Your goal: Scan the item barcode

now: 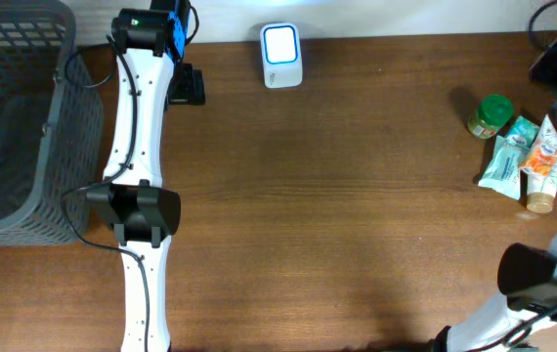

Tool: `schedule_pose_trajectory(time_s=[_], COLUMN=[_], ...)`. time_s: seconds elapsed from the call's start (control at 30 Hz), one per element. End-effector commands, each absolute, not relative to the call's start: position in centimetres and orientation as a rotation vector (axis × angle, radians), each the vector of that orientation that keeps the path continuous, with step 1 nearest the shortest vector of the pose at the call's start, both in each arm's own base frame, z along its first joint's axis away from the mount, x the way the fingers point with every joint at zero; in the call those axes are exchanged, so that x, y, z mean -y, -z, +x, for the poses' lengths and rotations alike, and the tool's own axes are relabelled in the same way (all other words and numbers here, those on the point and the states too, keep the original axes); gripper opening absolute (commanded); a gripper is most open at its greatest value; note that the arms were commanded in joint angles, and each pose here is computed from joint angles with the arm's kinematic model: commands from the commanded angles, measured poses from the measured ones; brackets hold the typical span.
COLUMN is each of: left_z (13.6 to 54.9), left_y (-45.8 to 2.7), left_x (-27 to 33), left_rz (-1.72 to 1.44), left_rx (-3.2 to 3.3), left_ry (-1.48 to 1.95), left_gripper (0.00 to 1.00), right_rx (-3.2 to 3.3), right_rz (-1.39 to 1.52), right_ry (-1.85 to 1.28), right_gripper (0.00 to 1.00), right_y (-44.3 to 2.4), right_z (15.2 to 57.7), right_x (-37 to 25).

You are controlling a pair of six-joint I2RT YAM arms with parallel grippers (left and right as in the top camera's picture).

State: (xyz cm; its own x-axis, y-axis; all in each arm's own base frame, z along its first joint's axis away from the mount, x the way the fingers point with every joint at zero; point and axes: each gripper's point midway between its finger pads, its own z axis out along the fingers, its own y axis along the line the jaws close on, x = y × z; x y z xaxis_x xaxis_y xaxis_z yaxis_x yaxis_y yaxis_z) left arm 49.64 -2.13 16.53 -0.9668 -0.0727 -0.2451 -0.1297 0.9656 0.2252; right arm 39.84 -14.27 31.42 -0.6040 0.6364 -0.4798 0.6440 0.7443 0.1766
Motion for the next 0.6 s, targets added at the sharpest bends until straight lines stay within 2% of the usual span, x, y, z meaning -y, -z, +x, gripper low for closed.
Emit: schedule_pose_trajectory(time_s=[0.0,0.07,0.1,0.13,0.27,0.3,0.33,0.57], left_z=[49.6,49.6,49.6,49.6,49.6,49.6,49.6,49.6], left_y=[-16.8,-16.8,-16.8,-16.8,-16.8,-16.8,-16.8,-16.8], left_x=[2.1,2.1,2.1,2.1,2.1,2.1,2.1,2.1], left_rz=[-0.131,-0.131,-0.131,-0.131,-0.131,-0.131,-0.131,-0.131], left_rx=[-2.876,-2.876,-2.876,-2.876,-2.875,-2.876,-2.876,-2.876], left_ry=[-0.369,-0.369,-0.369,-0.369,-0.369,-0.369,-0.369,-0.369], left_gripper=[0.99,0.99,0.99,0.99,0.99,0.99,0.99,0.99], right_rx=[-2.601,-2.672,-2.709,-2.732,-2.832,-2.858,-2.885,-2.914], right_rz=[0.993,1.001,0.854,0.674,0.539,0.547,0.515,0.409], right_ry=[-0.188,-0.302,-0.421,-0.578,-0.731,-0.742,-0.748,-0.754], right_gripper=[0.04,0.04,0.04,0.18,0.24,0.18,0.06,0.05], right_y=[-28.5,-28.2,-28.4,-28.8,-27.6,-27.2,-26.8,-26.6], right_z=[38.2,37.0,37.4,37.9,37.6,37.4,37.2,36.8], right_x=[11.0,9.0,6.9,4.0,-2.3,-3.3,-4.4,-6.1])
